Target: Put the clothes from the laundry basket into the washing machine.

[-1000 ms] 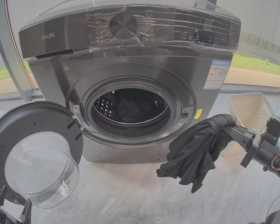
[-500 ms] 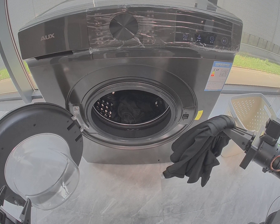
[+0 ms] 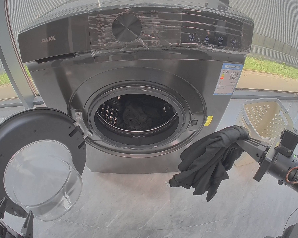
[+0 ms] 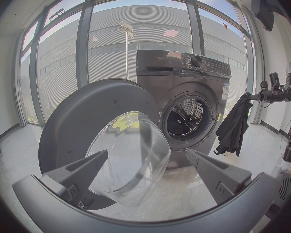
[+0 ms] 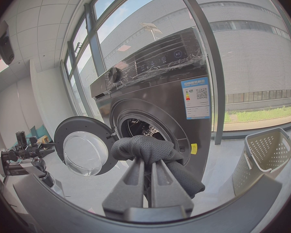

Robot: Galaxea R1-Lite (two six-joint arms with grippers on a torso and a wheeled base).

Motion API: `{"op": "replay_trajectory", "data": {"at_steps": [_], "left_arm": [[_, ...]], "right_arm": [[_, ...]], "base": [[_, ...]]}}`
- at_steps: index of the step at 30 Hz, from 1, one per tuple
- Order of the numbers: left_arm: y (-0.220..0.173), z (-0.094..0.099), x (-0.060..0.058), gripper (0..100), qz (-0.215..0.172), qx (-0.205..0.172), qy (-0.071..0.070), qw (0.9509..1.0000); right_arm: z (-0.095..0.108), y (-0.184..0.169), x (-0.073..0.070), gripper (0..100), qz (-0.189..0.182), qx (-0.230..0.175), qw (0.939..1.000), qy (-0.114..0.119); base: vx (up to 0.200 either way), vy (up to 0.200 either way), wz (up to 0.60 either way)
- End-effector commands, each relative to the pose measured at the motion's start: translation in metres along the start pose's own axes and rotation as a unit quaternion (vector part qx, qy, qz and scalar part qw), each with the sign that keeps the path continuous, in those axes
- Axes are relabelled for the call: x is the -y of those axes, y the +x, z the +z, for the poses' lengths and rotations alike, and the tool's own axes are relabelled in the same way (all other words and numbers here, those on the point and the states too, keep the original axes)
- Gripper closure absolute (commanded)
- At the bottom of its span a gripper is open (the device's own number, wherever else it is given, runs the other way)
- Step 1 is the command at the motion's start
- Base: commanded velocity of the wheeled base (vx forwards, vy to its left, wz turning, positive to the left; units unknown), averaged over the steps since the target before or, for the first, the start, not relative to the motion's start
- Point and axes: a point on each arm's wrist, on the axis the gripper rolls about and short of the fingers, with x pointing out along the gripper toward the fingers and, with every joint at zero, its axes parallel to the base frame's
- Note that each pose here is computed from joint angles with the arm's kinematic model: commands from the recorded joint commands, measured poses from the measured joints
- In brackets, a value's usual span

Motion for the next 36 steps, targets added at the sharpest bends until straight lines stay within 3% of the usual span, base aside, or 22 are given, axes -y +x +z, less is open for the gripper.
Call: {"op": "replay_trajectory", "data": {"at_steps": [1, 7, 18, 21, 26, 27, 29, 31, 32, 33, 34, 36], "left_arm": [[0.000, -0.004, 0.000, 0, 0.000, 0.001, 0.000, 1.0000], [0.000, -0.004, 0.000, 0, 0.001, 0.001, 0.000, 1.0000], [0.000, -0.005, 0.000, 0, 0.004, 0.001, 0.000, 1.0000], [0.000, -0.005, 0.000, 0, 0.003, 0.001, 0.008, 1.0000], [0.000, -0.003, 0.000, 0, 0.002, 0.008, 0.012, 0.9999], [-0.006, 0.019, 0.001, 0, -0.012, 0.061, 0.002, 0.9981], [-0.011, 0.047, 0.002, 0, -0.041, 0.095, 0.005, 0.9946], [-0.009, 0.051, 0.002, 0, -0.054, 0.085, 0.008, 0.9948], [-0.001, 0.054, 0.004, 0, -0.097, 0.050, 0.026, 0.9936], [0.005, 0.055, 0.005, 0, -0.119, 0.031, 0.033, 0.9918], [0.009, 0.056, 0.006, 0, -0.140, 0.016, 0.038, 0.9893], [0.021, 0.063, 0.008, 0, -0.191, -0.013, 0.034, 0.9810]], "right_arm": [[-0.001, 0.000, 0.000, 100, 0.001, -0.002, 1.0000, 0.000], [-0.003, 0.000, 0.000, 100, 0.002, -0.007, 1.0000, 0.000], [-0.017, 0.015, -0.015, 100, 0.043, -0.043, 0.9981, 0.002], [-0.021, 0.030, -0.020, 100, 0.051, -0.057, 0.9971, 0.003], [-0.016, 0.040, -0.029, 100, 0.069, -0.038, 0.9969, 0.006], [-0.016, 0.046, -0.034, 100, 0.078, -0.036, 0.9963, 0.008], [-0.019, 0.052, -0.038, 100, 0.087, -0.036, 0.9955, 0.013], [-0.020, 0.054, -0.040, 100, 0.090, -0.036, 0.9952, 0.015], [-0.023, 0.062, -0.045, 100, 0.098, -0.035, 0.9945, 0.016], [-0.025, 0.067, -0.046, 100, 0.099, -0.034, 0.9944, 0.016], [-0.027, 0.070, -0.047, 100, 0.099, -0.032, 0.9945, 0.016], [-0.026, 0.078, -0.049, 100, 0.098, -0.016, 0.9949, 0.018]], "base": [[0.000, 0.000, 0.00], [0.000, 0.000, 0.00], [0.000, 0.000, 0.00], [0.000, 0.000, 0.00], [0.000, 0.000, 0.00], [0.000, 0.000, 0.00], [0.000, 0.000, 0.00], [0.000, 0.000, 0.00], [0.000, 0.000, 0.00], [0.000, 0.000, 0.00], [0.000, 0.000, 0.00], [0.000, 0.000, 0.00]]}}
